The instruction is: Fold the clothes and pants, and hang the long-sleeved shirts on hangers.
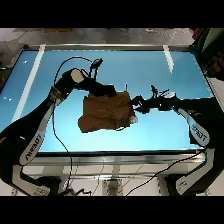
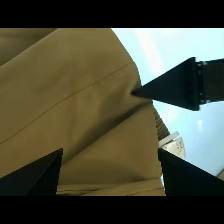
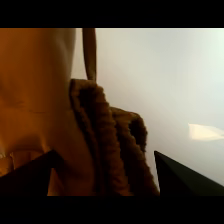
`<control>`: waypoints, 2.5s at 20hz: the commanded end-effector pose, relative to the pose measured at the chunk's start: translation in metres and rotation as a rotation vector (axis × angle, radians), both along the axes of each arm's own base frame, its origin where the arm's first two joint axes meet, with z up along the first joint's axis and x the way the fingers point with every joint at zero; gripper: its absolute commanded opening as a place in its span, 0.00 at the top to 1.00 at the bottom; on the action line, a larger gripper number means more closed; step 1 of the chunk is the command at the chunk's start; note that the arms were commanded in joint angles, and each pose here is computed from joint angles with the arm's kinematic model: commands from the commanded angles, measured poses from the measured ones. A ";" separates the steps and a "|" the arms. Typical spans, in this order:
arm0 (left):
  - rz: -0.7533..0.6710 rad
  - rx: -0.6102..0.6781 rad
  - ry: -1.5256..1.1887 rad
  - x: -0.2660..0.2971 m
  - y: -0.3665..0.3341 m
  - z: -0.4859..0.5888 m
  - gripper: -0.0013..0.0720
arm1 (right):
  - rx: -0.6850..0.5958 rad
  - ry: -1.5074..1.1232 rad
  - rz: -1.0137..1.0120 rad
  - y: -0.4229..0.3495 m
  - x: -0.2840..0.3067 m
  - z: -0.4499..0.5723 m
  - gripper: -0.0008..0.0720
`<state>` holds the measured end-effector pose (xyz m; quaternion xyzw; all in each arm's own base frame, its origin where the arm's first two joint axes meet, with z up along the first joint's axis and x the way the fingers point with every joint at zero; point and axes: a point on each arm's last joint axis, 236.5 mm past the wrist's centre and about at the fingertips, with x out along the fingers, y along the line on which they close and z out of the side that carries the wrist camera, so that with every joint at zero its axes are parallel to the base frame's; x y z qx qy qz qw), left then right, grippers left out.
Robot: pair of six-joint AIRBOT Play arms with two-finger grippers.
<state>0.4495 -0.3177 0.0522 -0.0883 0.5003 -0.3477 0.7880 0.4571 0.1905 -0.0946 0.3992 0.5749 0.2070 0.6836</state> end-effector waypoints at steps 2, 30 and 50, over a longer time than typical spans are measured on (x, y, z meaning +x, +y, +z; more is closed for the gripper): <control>0.001 -0.007 0.003 0.000 -0.001 0.001 0.02 | 0.082 0.032 0.079 0.046 -0.004 0.008 0.03; 0.126 0.304 -0.698 -0.033 0.141 0.237 0.04 | 0.004 -0.605 -0.412 -0.287 0.001 0.313 0.95; 0.114 0.320 -0.659 -0.021 0.137 0.216 0.03 | -0.446 0.348 -1.310 -0.540 -0.256 0.168 0.15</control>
